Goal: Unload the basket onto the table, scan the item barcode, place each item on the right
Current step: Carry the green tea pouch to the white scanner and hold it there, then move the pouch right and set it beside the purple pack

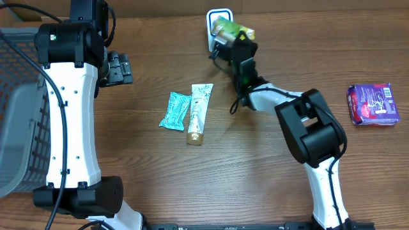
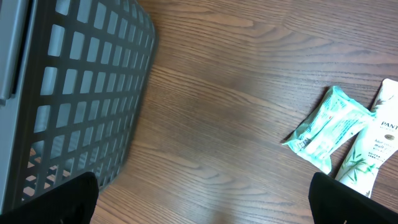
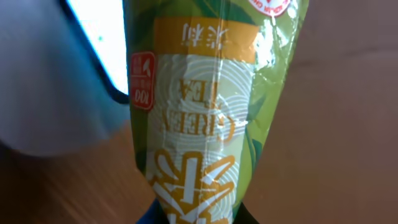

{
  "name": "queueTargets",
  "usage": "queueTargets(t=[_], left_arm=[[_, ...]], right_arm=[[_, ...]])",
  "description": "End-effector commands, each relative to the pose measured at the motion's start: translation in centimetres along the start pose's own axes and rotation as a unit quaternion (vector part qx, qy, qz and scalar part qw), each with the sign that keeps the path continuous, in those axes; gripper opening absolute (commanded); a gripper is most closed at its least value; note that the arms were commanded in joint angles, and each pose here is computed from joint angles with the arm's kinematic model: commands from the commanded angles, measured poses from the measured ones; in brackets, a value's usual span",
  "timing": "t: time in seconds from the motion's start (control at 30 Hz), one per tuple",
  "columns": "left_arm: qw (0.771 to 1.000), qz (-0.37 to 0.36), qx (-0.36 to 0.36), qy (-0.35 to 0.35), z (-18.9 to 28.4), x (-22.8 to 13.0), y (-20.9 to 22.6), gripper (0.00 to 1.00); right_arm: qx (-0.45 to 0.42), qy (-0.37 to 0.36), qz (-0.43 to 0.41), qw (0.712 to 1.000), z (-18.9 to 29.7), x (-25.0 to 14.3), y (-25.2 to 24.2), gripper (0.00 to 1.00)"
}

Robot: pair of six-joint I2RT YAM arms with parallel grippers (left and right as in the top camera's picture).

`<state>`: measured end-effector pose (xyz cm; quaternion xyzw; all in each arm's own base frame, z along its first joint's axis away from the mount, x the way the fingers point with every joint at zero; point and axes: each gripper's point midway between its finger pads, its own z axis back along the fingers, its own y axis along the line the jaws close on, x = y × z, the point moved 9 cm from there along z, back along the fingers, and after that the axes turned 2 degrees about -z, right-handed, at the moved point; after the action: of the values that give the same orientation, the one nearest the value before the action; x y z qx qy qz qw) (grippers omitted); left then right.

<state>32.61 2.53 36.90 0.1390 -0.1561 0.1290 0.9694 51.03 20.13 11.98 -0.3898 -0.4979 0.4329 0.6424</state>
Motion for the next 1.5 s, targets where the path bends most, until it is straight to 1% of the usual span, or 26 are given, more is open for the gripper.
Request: queueTargets(t=[0.0,0.23,0.5,0.73,0.87,1.0,1.1,1.23,1.33,1.4,1.47], left_arm=[[1.000,-0.001,0.000,-0.015,0.9,0.0,0.3,1.00],[1.000,-0.001,0.000,-0.015,0.9,0.0,0.3,1.00],[1.000,-0.001,0.000,-0.015,0.9,0.0,0.3,1.00],[1.000,-0.001,0.000,-0.015,0.9,0.0,0.3,1.00],[1.000,-0.001,0.000,-0.015,0.9,0.0,0.3,1.00],[1.000,-0.001,0.000,-0.015,0.9,0.0,0.3,1.00],[1.000,-0.001,0.000,-0.015,0.9,0.0,0.3,0.99],[1.000,-0.001,0.000,-0.015,0.9,0.0,0.3,1.00],[1.000,-0.001,0.000,-0.015,0.9,0.0,0.3,1.00],[1.000,-0.001,0.000,-0.015,0.9,0.0,0.3,0.99],[1.000,-0.001,0.000,-0.015,0.9,0.0,0.3,1.00]], right_arm=[[-0.056,-0.012,-0.035,0.998,-0.5,0.2,-3.5,0.04],[-0.059,-0.017,-0.050,0.997,-0.6,0.0,-3.8,0.04],[-0.060,-0.044,-0.054,0.996,-0.6,0.5,-4.0,0.04],[-0.061,-0.045,-0.055,0.996,-0.5,0.6,-4.0,0.04],[-0.062,-0.050,-0.056,0.995,-0.3,1.1,-3.9,0.04],[-0.086,-0.062,-0.069,0.992,0.2,1.9,-4.8,0.04],[-0.084,-0.072,-0.074,0.991,1.2,3.1,-5.8,0.04],[-0.061,-0.083,-0.142,0.985,3.5,5.1,-8.5,0.04],[-0.045,-0.085,-0.208,0.973,6.2,6.4,-11.6,0.04],[-0.018,-0.087,-0.269,0.959,8.5,7.1,-13.8,0.04],[0.027,-0.085,-0.347,0.934,11.3,7.5,-15.7,0.04]])
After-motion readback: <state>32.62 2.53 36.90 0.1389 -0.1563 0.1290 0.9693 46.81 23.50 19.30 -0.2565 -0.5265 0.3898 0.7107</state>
